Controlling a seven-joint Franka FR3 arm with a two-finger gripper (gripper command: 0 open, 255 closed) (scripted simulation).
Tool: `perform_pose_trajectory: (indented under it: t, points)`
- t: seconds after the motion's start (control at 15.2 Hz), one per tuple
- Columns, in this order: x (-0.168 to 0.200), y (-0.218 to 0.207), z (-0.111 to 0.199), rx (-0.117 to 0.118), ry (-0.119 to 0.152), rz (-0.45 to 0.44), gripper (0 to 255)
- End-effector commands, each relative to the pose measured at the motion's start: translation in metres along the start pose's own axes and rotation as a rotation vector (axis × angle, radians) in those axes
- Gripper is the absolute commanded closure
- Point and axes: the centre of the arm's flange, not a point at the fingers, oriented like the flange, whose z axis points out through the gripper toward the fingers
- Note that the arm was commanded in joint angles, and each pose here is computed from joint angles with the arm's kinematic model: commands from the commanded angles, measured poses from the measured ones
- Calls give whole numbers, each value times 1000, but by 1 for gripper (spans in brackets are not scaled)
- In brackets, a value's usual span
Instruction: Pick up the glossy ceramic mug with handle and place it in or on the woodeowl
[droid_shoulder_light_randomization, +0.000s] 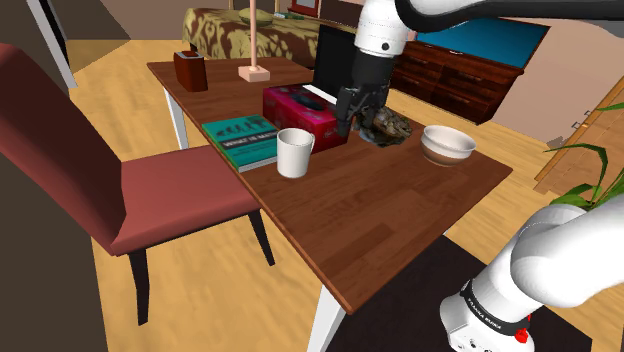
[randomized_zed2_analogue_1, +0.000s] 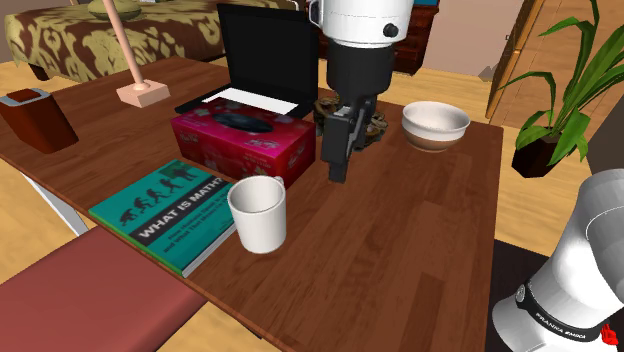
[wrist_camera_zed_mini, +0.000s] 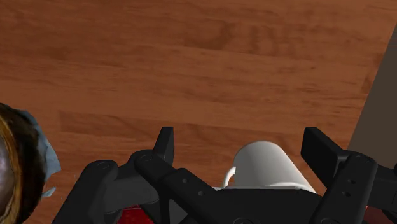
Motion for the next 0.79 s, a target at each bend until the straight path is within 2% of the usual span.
perform_pose_trajectory:
  t: [0.0,0.73]
  points:
    - [22,-18,8,-7,-4,-7,0]
    - [127,-112,49,-50,-27,-44,0]
